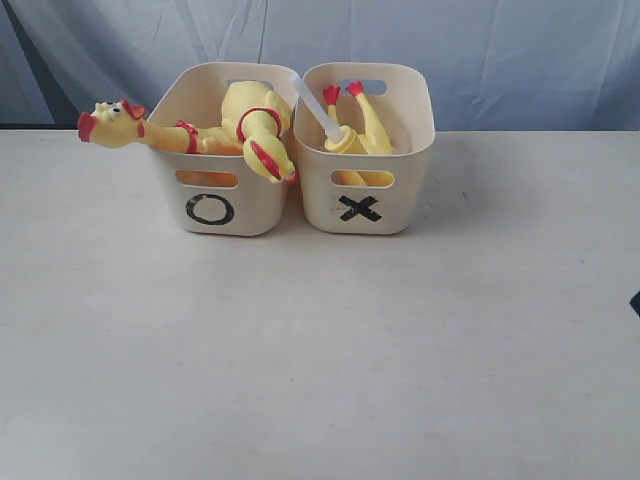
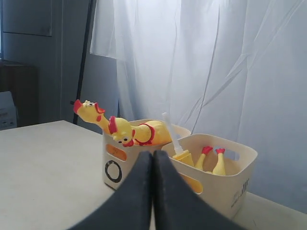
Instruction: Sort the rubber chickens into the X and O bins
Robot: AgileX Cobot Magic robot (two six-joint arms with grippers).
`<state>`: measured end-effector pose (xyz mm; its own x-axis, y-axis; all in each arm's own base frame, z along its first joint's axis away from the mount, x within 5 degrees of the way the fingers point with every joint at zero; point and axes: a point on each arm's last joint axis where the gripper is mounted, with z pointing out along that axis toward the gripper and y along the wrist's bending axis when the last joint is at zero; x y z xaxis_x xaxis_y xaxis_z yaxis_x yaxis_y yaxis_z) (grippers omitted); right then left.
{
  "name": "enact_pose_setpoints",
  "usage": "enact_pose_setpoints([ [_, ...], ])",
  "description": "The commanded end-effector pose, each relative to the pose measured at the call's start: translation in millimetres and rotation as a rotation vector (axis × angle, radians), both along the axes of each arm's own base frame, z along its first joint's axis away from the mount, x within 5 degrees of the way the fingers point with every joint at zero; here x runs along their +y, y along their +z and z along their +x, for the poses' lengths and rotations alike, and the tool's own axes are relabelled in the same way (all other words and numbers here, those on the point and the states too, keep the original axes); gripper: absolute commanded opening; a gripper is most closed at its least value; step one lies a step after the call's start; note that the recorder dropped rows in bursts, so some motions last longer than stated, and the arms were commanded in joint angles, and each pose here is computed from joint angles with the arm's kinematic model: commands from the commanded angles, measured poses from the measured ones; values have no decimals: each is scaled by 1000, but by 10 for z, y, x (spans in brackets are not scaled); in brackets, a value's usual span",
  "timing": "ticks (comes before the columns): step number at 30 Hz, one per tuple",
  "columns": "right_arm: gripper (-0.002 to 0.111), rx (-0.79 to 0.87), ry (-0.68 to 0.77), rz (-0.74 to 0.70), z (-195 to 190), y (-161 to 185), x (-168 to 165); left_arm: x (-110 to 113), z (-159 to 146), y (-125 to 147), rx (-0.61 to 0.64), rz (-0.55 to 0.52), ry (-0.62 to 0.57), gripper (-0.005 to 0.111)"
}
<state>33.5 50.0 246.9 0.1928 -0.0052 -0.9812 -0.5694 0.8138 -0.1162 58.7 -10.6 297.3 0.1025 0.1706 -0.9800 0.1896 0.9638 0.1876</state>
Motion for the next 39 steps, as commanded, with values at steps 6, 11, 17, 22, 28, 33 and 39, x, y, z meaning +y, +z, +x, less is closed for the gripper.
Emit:
enact_pose_setpoints([
  [6,-1,-13,-16,-41,-5,-29,-6,-3,-4,-14,-5,-1,-5,0],
  [11,-1,-70,-97,-576,17,-194,-64,7,-42,-1,-27,-7,-5,0],
  [17,-1,-65,-137,-1047,37,-385,-208,62,-195,38,-115,-28,29,0],
  [22,-1,-71,-208,-1363,62,-443,-370,123,-311,62,-185,-31,154,0],
  [28,-1,-58,-231,-1536,70,-492,-463,131,-310,58,-182,-13,176,0],
  [33,-1,-42,-198,-1464,60,-512,-420,131,-310,58,-182,-13,176,0],
  [39,-1,-157,-333,-1526,145,-502,-466,102,-232,-130,-104,-144,132,0],
])
